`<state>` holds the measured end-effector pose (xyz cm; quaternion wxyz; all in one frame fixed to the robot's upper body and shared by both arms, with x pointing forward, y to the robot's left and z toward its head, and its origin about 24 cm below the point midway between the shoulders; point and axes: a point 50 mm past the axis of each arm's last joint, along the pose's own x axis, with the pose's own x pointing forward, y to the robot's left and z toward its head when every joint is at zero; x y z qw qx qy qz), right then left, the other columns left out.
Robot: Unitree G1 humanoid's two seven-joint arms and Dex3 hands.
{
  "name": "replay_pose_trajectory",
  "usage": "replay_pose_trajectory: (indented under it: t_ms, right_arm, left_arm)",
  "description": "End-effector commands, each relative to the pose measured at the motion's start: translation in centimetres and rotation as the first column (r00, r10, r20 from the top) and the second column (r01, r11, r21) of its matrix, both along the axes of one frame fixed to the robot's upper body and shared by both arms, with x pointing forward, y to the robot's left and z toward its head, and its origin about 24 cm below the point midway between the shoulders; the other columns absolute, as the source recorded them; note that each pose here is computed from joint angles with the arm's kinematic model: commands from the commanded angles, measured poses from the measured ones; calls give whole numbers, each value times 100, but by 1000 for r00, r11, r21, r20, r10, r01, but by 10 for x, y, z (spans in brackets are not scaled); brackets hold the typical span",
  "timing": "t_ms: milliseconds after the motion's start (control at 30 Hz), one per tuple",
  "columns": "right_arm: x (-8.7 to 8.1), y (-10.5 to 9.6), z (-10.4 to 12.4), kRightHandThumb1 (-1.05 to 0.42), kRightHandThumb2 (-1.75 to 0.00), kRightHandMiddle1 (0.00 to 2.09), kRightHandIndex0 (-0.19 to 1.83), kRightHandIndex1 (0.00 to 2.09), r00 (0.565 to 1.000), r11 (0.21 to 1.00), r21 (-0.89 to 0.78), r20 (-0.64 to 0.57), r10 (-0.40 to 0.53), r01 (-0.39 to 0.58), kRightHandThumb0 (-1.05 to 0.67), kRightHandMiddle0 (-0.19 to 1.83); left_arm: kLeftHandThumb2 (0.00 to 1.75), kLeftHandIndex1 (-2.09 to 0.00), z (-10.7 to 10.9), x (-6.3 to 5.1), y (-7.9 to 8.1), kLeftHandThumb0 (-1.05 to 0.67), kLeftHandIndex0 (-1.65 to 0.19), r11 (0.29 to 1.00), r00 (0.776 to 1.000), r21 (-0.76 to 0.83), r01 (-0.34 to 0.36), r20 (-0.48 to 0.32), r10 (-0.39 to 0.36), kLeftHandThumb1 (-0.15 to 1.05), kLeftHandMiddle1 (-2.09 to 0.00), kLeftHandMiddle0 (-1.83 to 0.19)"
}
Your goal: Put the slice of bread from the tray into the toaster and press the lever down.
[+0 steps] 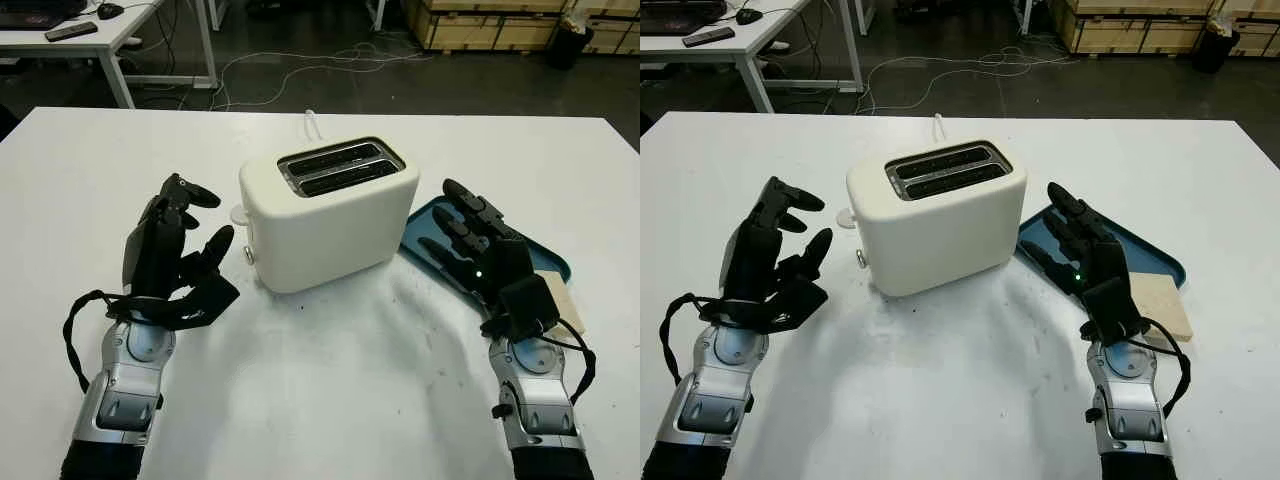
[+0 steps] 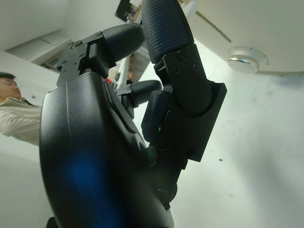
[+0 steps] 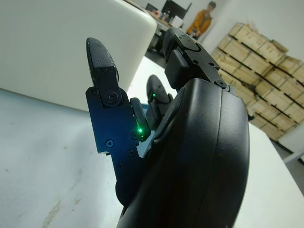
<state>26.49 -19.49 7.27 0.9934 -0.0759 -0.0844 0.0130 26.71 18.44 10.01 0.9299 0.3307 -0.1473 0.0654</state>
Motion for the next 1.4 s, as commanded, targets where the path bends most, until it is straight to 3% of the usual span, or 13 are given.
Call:
replay_pose_trajectory:
  t_ms: [0,333,533,700,833,1033,1233,1367]
  right_arm:
    - [1,4,7,-87,0,2,52,3,999,1000,1,50,4,-4,-44,49]
    - [0,4,8,-87,0,1,52,1,998,999,-13,51,42,-41,-42,50]
    - [-13,-5,18,-84,0,1,54,1,991,968,-251,127,35,-2,-47,49]
    - [-35,-21,21,-79,0,1,54,1,985,891,-452,170,36,45,-46,51]
    - [-52,-38,18,-78,0,0,52,0,983,749,-657,178,51,80,-46,47]
    - [-58,-70,2,-75,0,0,42,0,984,458,-880,169,53,126,-42,40]
    - [-61,-81,3,-77,0,0,25,0,997,164,-986,38,65,27,-56,28]
    - [-61,-77,5,-78,-1,0,21,0,999,42,-999,-20,43,-22,-57,23]
  left_arm:
    - [73,-157,3,2,-3,-94,0,1000,1000,-1,14,28,-14,92,-175,-7]
    - [74,-157,3,2,-5,-96,0,1000,1000,3,13,23,-13,92,-175,-7]
    - [74,-159,2,3,-5,-95,0,1000,999,-2,20,29,-20,92,-175,-8]
    - [74,-158,2,3,-6,-95,0,1000,1000,-13,21,22,-21,92,-175,-5]
    - [74,-158,2,3,-4,-95,0,1000,999,-8,21,27,-21,92,-175,-7]
    - [75,-158,2,4,-5,-95,0,1000,999,-5,22,27,-22,92,-175,-5]
    - [77,-158,3,4,-5,-96,0,1000,1000,16,11,26,-11,92,-175,-5]
    - [77,-158,2,4,-5,-96,0,1000,1000,9,4,28,-5,92,-175,-5]
